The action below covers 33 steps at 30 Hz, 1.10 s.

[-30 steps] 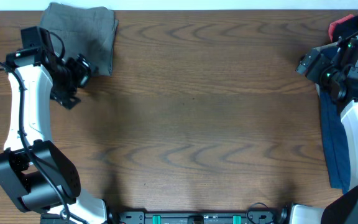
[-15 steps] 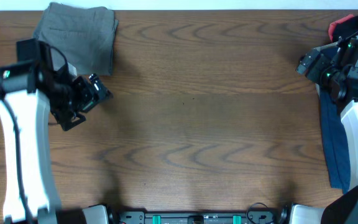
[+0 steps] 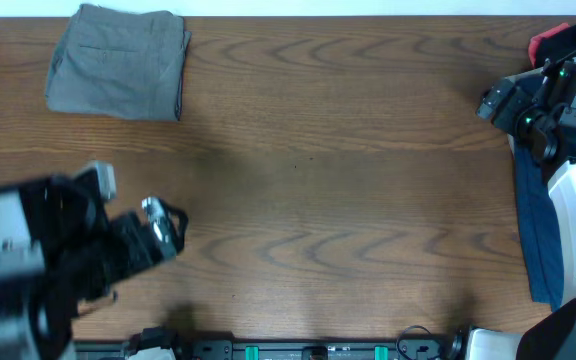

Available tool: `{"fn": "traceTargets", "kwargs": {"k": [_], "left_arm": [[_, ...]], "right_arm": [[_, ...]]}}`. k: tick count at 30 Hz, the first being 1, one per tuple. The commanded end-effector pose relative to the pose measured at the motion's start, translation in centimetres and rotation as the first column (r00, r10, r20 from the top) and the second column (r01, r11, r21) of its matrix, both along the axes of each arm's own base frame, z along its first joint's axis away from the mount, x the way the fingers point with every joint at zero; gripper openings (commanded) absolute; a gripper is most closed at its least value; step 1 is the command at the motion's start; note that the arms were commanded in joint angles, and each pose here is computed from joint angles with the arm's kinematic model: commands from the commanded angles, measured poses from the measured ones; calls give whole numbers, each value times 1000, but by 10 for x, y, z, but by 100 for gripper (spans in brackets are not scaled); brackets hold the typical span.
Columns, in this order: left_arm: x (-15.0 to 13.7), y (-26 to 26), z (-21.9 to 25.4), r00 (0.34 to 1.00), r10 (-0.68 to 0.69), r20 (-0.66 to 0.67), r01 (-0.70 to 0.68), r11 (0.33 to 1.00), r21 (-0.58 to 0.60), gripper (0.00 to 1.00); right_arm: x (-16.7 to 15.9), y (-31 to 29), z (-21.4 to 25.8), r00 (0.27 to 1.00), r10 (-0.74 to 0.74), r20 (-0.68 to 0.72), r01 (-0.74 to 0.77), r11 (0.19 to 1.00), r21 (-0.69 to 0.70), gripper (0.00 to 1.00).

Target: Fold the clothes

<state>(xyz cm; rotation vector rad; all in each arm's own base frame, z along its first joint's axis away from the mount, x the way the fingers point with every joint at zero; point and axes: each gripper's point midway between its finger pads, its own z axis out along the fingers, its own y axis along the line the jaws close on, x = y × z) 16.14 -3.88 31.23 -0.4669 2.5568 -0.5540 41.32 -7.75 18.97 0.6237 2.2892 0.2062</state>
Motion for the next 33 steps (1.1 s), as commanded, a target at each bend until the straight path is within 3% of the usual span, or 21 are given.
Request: {"fn": "traceTargets", "kwargs": {"k": [1, 8, 21, 27, 33], "left_arm": [[-13, -3, 6, 999, -2, 44, 2, 1000, 3, 98], [-27, -5, 13, 994, -3, 108, 1, 1000, 13, 98], [-34, -6, 8, 997, -3, 74, 2, 1000, 9, 98], [-45, 12, -13, 997, 33, 72, -42, 990, 132, 98], [-42, 1, -39, 950, -194, 246, 132, 960, 249, 98]], "right_arm": [[3, -2, 4, 1000, 9, 8, -9, 1000, -17, 99], [3, -2, 4, 1000, 9, 8, -9, 1000, -17, 99], [3, -2, 4, 1000, 9, 8, -9, 1000, -17, 99], [3, -2, 4, 1000, 9, 8, -9, 1000, -17, 99], [3, -2, 4, 1000, 9, 8, -9, 1000, -17, 99]]}}
